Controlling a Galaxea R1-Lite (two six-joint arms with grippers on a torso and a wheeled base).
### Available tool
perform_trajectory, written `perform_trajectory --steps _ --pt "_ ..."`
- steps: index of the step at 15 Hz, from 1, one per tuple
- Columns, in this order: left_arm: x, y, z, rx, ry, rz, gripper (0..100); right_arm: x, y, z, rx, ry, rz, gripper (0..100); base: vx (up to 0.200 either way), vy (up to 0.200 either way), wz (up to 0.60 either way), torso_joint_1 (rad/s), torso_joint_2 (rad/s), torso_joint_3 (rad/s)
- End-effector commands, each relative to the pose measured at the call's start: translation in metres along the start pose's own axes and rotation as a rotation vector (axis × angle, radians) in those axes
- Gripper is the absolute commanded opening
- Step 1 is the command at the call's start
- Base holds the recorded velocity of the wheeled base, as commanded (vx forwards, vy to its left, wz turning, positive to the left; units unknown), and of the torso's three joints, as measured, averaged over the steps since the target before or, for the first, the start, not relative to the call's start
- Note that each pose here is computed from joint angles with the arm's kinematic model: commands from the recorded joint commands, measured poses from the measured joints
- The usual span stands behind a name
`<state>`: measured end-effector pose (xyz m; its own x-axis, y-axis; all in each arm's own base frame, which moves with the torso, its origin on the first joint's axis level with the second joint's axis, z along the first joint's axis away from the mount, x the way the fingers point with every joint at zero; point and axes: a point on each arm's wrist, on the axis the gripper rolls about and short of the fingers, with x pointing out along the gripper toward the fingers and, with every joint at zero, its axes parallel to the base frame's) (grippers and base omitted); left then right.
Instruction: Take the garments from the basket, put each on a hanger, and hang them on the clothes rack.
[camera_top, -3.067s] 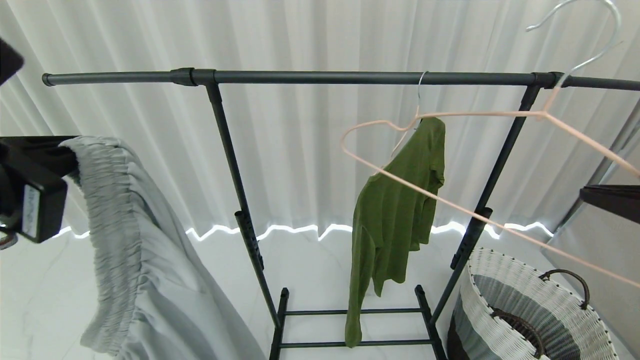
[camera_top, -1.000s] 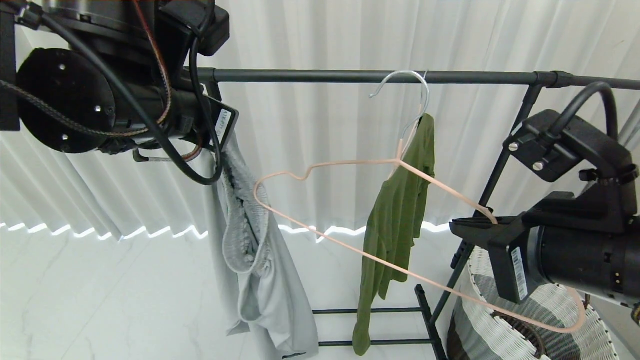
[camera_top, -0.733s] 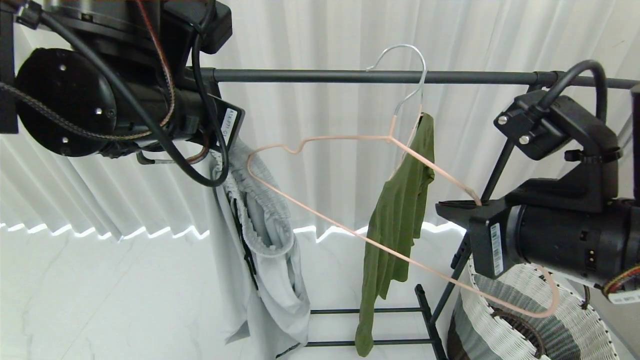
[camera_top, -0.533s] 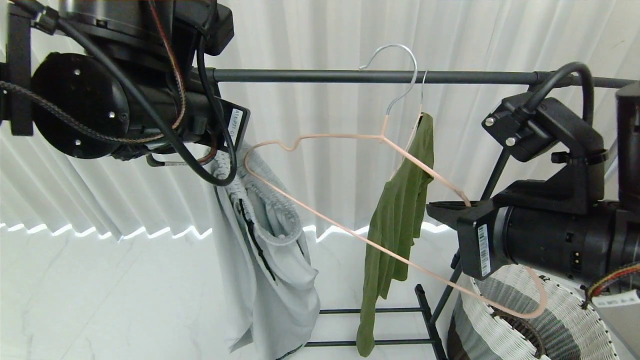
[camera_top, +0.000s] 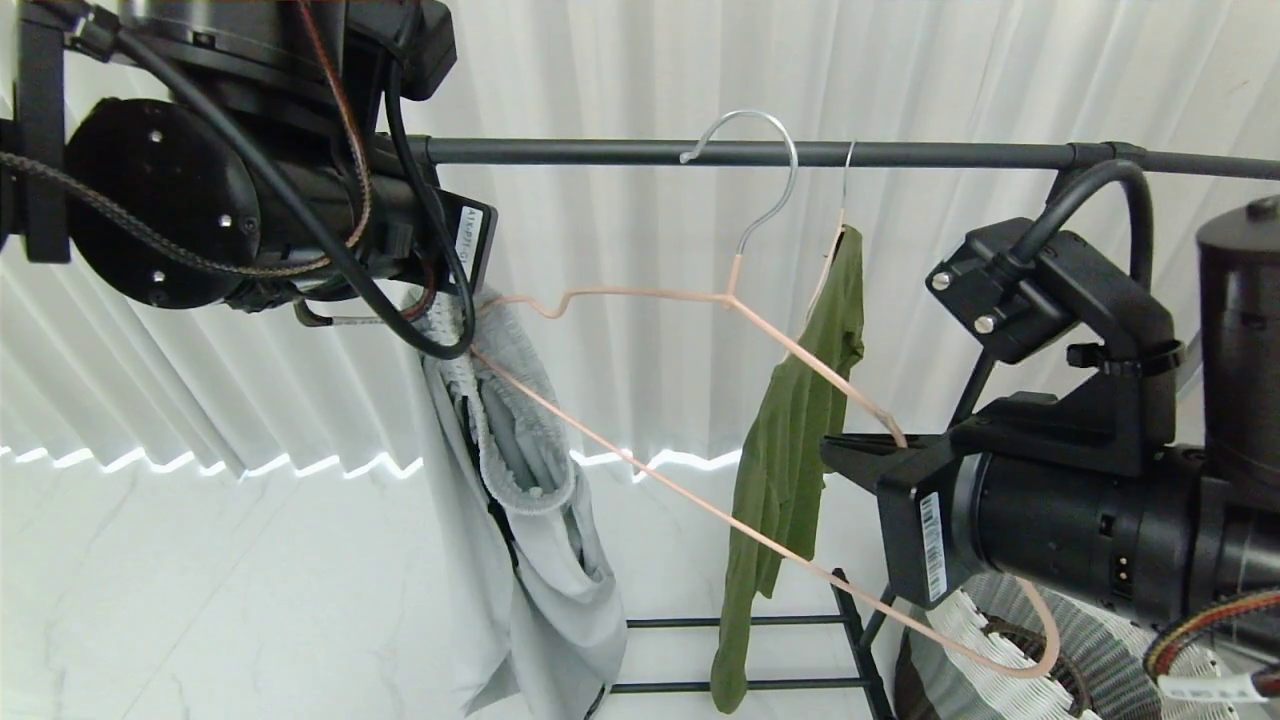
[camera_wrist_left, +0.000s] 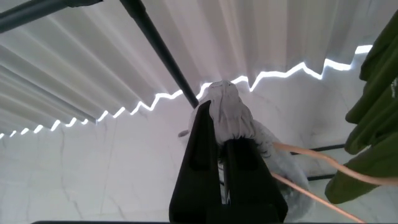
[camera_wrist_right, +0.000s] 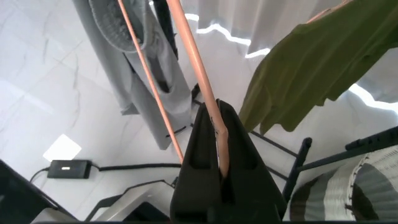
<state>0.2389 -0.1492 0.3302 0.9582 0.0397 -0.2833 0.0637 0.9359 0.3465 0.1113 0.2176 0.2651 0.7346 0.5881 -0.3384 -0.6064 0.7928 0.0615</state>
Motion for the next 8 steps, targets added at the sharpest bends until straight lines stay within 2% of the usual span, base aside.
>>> perform_trajectory --steps 1,3,6,8 --pt "0.0 0.002 0.0 -0.001 0.002 0.006 0 -0.005 -0.003 -0.007 0.003 -0.003 0.007 0 0.0 0.0 0.0 0.0 0.0 0.0" --pt "0.002 0.004 -0.001 -0.004 0.007 0.016 0 -0.015 -0.004 -0.021 0.003 -0.017 0.038 0 0.0 0.0 0.0 0.0 0.0 0.0" --pt "0.004 0.002 -0.004 0.004 0.019 0.014 0 -0.008 0.003 -0.017 0.031 -0.097 0.058 0 0.0 0.0 0.0 0.0 0.0 0.0" --pt "0.006 0.0 -0.009 0.016 0.034 0.01 0 -0.001 0.005 -0.019 0.025 -0.096 0.001 0 0.0 0.0 0.0 0.0 0.0 0.0"
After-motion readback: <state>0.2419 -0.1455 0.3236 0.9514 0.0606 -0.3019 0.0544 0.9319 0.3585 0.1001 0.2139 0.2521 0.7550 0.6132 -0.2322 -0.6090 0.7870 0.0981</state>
